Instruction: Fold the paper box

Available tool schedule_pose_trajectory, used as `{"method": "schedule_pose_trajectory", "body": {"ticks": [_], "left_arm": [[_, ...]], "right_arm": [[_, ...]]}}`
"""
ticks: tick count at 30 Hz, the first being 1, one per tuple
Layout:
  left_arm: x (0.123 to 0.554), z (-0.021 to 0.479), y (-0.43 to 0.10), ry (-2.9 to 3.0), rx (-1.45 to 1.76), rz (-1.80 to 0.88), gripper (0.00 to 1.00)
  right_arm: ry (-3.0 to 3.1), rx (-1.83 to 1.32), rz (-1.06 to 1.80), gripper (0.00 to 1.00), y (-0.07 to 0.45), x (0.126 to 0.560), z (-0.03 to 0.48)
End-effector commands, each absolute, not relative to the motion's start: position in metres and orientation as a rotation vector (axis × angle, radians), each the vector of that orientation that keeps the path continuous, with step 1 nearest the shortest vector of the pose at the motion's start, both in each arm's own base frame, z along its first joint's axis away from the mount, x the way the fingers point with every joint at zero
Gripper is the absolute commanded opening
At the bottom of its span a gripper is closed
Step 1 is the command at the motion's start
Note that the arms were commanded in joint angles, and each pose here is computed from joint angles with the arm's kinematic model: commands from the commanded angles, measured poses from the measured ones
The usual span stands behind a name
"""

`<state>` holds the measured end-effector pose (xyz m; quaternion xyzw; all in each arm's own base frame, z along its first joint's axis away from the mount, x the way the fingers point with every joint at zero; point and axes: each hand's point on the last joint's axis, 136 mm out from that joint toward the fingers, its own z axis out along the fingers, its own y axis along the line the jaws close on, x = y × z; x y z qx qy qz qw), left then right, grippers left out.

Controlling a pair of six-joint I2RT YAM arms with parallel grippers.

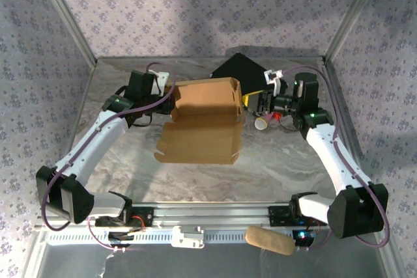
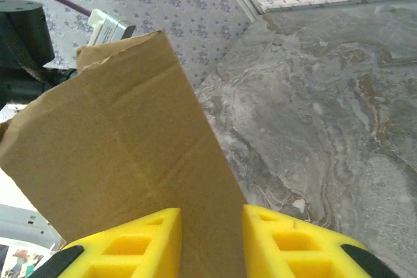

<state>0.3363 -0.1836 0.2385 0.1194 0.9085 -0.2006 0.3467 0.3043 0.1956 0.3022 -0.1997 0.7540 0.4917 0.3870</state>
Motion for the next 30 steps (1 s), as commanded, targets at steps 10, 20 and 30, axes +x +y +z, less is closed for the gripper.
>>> {"method": "schedule_pose_trajectory", "body": {"ticks": [10, 20, 30], "left_arm": [[0.333, 0.265, -0.191, 2.29, 0.344, -0.582, 0.0], [0.335, 0.263, -0.187, 2.3, 0.33, -0.543, 0.0], [0.338, 0.263, -0.187, 2.304, 0.327, -0.535, 0.0]], "right_arm": [[1.921, -0.577, 1.11, 0.34, 0.213, 0.301, 0.311], [1.882, -0.678, 1.136, 0.39, 0.23, 0.283, 0.326], [1.873, -0.721, 1.144, 0.43, 0.227, 0.266, 0.329]]}}
